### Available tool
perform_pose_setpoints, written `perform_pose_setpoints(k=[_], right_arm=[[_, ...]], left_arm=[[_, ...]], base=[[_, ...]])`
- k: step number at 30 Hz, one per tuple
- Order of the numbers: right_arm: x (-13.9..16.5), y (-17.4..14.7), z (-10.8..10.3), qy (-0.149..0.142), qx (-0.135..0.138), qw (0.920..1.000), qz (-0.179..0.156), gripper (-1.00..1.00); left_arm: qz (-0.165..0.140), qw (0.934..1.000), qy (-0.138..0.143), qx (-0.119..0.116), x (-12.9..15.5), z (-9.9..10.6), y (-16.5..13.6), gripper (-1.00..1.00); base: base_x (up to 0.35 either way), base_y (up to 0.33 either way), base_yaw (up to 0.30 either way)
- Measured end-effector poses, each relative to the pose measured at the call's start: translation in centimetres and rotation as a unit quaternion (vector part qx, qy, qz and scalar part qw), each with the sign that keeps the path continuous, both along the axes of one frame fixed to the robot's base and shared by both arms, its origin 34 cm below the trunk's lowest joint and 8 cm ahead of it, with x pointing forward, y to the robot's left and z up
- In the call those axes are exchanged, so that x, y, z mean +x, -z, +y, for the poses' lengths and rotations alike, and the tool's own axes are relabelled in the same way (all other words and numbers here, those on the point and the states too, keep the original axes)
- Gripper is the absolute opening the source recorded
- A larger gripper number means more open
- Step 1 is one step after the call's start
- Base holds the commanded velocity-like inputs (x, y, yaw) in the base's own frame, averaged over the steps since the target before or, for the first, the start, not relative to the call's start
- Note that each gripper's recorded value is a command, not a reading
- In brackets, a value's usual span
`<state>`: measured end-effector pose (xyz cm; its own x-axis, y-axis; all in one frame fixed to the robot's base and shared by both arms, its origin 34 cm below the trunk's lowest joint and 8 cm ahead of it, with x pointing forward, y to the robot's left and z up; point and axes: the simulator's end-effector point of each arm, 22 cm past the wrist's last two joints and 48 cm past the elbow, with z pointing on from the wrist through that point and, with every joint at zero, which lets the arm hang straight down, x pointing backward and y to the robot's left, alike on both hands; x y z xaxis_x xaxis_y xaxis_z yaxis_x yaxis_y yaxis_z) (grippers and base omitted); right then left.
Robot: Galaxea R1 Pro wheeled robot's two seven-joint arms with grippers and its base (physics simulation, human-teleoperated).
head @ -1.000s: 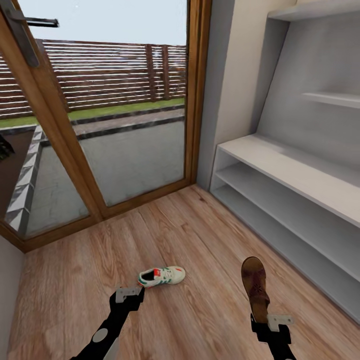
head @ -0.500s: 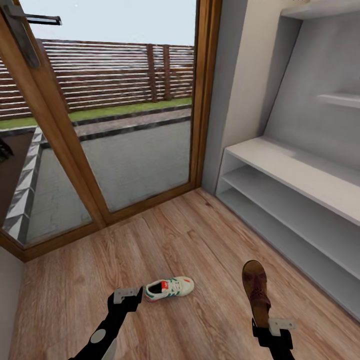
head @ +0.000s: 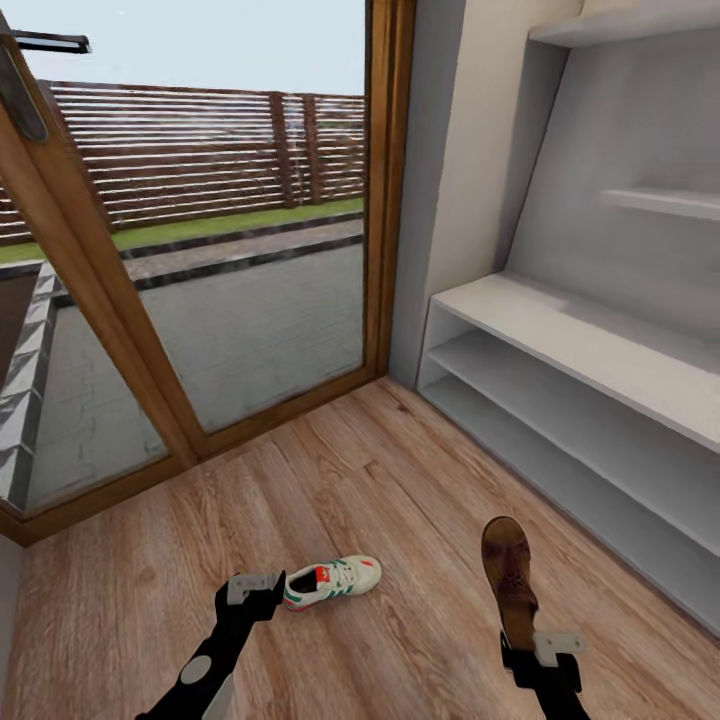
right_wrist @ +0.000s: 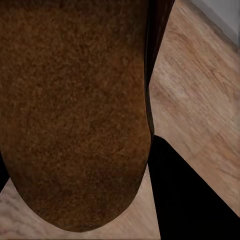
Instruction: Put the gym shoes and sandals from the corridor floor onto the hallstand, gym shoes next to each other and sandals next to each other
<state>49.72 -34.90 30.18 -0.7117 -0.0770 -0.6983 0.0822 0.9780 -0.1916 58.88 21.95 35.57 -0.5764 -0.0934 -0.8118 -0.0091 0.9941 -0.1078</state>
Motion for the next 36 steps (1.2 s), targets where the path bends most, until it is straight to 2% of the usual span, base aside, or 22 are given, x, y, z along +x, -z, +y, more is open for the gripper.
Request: perform_pose_setpoints(k=[2, 4, 5, 8, 10, 13, 14, 15, 17, 19, 21, 23, 24, 28, 32, 34, 36], right_arm=[[2.3, -1.5, 0.4, -0.010, 0.001, 0.9996, -0.027, -1.00], [4.9, -3.5, 0.9, -0.029, 0.000, 0.9979, -0.057, -1.00], [6.7, -4.9, 1.6, -0.049, 0.000, 0.9960, -0.075, -1.00], [10.1, -7.7, 4.0, -0.100, 0.003, 0.9904, -0.096, -1.00], [12.6, -10.1, 6.9, -0.154, 0.013, 0.9843, -0.084, -1.00], [13.6, -11.8, 9.6, -0.197, 0.041, 0.9772, -0.067, -1.00], [13.9, -12.7, 11.0, -0.219, 0.058, 0.9721, -0.062, -1.00], [13.7, -13.8, 13.0, -0.254, 0.086, 0.9620, -0.051, -1.00], [13.1, -14.6, 14.1, -0.290, 0.112, 0.9498, -0.036, -1.00], [12.9, -15.1, 13.7, -0.301, 0.123, 0.9451, -0.031, -1.00], [13.0, -15.5, 12.5, -0.299, 0.132, 0.9447, -0.030, -1.00], [13.4, -16.0, 11.0, -0.288, 0.137, 0.9473, -0.034, -1.00], [13.8, -16.4, 8.7, -0.267, 0.137, 0.9529, -0.039, -1.00], [13.8, -16.5, 8.3, -0.263, 0.138, 0.9538, -0.040, -1.00], [13.9, -16.6, 9.0, -0.261, 0.147, 0.9531, -0.045, -1.00], [13.9, -16.6, 9.0, -0.261, 0.147, 0.9531, -0.044, -1.00], [14.1, -16.9, 9.1, -0.262, 0.146, 0.9527, -0.048, -1.00]], left_arm=[[-0.001, 1.0000, 0.004, 0.005, 0.1, 0.3, -0.1, 1.00], [-0.002, 0.9998, 0.007, 0.018, 0.3, 1.6, -0.1, 1.00], [-0.002, 0.9996, 0.009, 0.027, 0.5, 2.7, -0.1, 1.00], [-0.002, 0.9989, 0.013, 0.045, 0.7, 4.8, -0.2, 1.00], [-0.001, 0.9983, 0.025, 0.052, 0.5, 5.9, -0.2, 1.00], [0.003, 0.9976, 0.050, 0.048, 0.1, 5.3, 0.1, 1.00], [0.004, 0.9966, 0.067, 0.048, 0.0, 4.8, 0.2, 1.00], [0.007, 0.9937, 0.098, 0.054, -0.4, 3.8, 0.4, 1.00], [0.012, 0.9886, 0.135, 0.066, -0.9, 2.7, 0.7, 1.00], [0.015, 0.9847, 0.156, 0.076, -1.2, 2.1, 1.0, 1.00], [0.020, 0.9815, 0.171, 0.083, -1.5, 1.6, 1.3, 1.00], [0.023, 0.9797, 0.179, 0.088, -1.7, 1.5, 1.4, 1.00], [0.026, 0.9786, 0.181, 0.094, -1.9, 1.5, 1.6, 1.00], [0.024, 0.9785, 0.181, 0.096, -1.8, 1.5, 1.4, 1.00], [0.021, 0.9782, 0.182, 0.098, -2.3, 1.8, 1.3, 1.00], [0.013, 0.9782, 0.182, 0.099, -1.5, 1.8, 0.8, 1.00], [0.018, 0.9774, 0.186, 0.099, -2.0, 1.6, 1.1, 1.00]], base=[[0.000, 0.002, -0.003], [0.000, 0.001, -0.001], [0.000, 0.000, 0.000], [0.000, 0.000, 0.000], [0.000, 0.000, 0.000], [0.000, 0.000, 0.000], [0.000, 0.000, 0.000], [0.000, 0.000, 0.000], [0.000, 0.000, 0.000], [0.000, 0.000, 0.000], [0.000, 0.000, 0.000], [0.000, 0.000, 0.000], [0.000, 0.000, 0.000], [0.000, 0.000, 0.000], [0.000, 0.000, 0.000], [0.000, 0.000, 0.000], [0.000, 0.000, 0.000]])
